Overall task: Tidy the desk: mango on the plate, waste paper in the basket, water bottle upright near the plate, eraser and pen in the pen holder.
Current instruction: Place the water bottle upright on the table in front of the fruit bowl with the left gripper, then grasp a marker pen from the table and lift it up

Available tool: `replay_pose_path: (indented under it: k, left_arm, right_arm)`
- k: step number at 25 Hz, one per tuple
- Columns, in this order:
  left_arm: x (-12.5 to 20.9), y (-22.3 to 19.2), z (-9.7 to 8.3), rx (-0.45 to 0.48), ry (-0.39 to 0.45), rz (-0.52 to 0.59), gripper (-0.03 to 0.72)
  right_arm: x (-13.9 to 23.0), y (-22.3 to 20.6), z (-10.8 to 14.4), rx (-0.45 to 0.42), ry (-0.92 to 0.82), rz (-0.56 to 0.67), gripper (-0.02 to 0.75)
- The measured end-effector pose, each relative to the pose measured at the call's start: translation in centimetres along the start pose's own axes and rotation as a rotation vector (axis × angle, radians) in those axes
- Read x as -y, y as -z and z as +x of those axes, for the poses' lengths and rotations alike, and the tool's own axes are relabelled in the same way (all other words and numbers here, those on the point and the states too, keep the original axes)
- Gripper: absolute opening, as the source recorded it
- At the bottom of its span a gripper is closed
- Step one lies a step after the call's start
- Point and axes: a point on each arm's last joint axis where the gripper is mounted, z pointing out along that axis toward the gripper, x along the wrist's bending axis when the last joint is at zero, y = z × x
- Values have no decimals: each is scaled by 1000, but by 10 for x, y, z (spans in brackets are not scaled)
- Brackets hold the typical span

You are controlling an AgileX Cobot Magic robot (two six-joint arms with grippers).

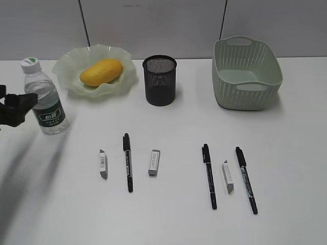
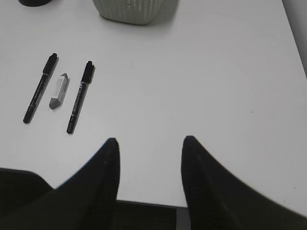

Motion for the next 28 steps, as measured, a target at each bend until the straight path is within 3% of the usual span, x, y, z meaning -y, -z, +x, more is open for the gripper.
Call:
replay_pose_path:
  k: [3,6,12,14,18,22,28]
  left_arm:
    - [-15,28,4,-72,-26,48,601]
    - [-29,62,9,-172,28,107,593]
    - [-50,129,16,-340,159,413,591]
    - [-54,145,15,-350,171,523,587]
    - [-47,173,3,-279,213,717,586]
    - [-45,202,-13,-196,248,706,583]
    - [-43,259,-31,-188,211,419,578]
  right_arm:
    - [0,0,0,0,0,0,349]
    - [0,0,0,0,0,0,349]
    - [-7,-11,0,-4,-1,77,349]
    - [-15,-16,-1,-9,-2,120,349]
    - [-43,-31,-1,-23,-24,218,356]
    - [-73,-59,3,-90,-105,341,443]
    - [-100,-122,4,-116,-150,561,483]
